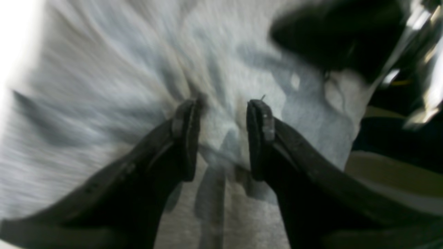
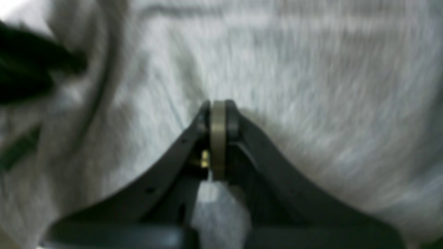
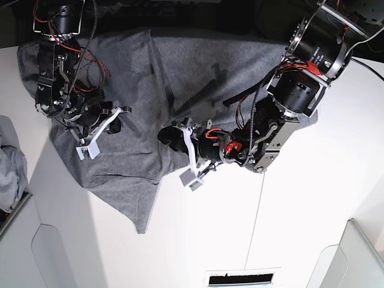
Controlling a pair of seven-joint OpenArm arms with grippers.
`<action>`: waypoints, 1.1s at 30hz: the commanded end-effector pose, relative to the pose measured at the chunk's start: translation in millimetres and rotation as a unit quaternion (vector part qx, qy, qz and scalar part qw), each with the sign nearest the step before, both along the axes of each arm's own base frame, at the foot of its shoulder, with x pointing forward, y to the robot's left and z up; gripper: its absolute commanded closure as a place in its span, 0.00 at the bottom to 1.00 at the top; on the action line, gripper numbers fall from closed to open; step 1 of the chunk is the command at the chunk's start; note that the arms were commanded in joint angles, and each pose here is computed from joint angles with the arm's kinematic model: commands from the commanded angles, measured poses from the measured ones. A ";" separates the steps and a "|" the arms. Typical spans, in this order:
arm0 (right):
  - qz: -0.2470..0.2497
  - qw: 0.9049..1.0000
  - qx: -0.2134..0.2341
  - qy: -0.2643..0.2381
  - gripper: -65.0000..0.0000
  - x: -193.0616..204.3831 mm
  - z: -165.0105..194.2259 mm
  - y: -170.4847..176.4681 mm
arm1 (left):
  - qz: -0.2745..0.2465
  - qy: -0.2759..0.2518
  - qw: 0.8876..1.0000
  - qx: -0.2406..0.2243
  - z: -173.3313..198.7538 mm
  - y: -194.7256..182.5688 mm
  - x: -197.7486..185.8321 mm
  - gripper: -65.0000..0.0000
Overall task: Layout the t-shirt on the table in an organized manner, then fold the t-shirt properly
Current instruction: 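Pull the grasped shirt fabric with the left gripper toward the right gripper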
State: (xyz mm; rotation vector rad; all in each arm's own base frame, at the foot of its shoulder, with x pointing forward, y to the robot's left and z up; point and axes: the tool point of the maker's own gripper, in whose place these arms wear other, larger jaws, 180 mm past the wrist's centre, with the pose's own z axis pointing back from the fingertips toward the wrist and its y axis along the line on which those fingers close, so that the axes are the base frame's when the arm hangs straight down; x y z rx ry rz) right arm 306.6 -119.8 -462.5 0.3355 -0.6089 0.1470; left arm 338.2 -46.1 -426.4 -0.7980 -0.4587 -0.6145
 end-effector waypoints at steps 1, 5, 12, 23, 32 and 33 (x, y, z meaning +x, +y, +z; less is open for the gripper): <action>0.002 1.000 -0.003 -0.001 1.00 -0.5 2.1 -2.6 | 0.000 -0.034 0.999 -0.026 27.4 -3.8 19.9 0.61; 0.005 0.999 -0.004 0.035 1.00 -26.8 -14.3 -2.5 | 0.005 -0.073 0.997 -0.031 51.0 4.5 39.3 0.61; 0.005 0.998 -0.002 0.068 1.00 -55.1 -29.5 -2.9 | 0.143 -0.178 0.973 -0.020 82.4 38.6 112.3 0.61; 0.009 0.996 0.010 0.091 1.00 -60.9 -30.4 1.3 | 0.184 -0.161 0.970 -0.003 43.4 -13.2 109.9 0.61; 0.016 0.993 0.005 0.117 1.00 -73.0 -35.8 0.9 | 0.217 -0.182 0.959 0.031 33.8 -21.1 116.1 0.61; 0.016 0.993 0.005 0.119 1.00 -76.1 -37.1 0.9 | 0.217 -0.183 0.958 0.031 34.2 -20.9 116.5 0.61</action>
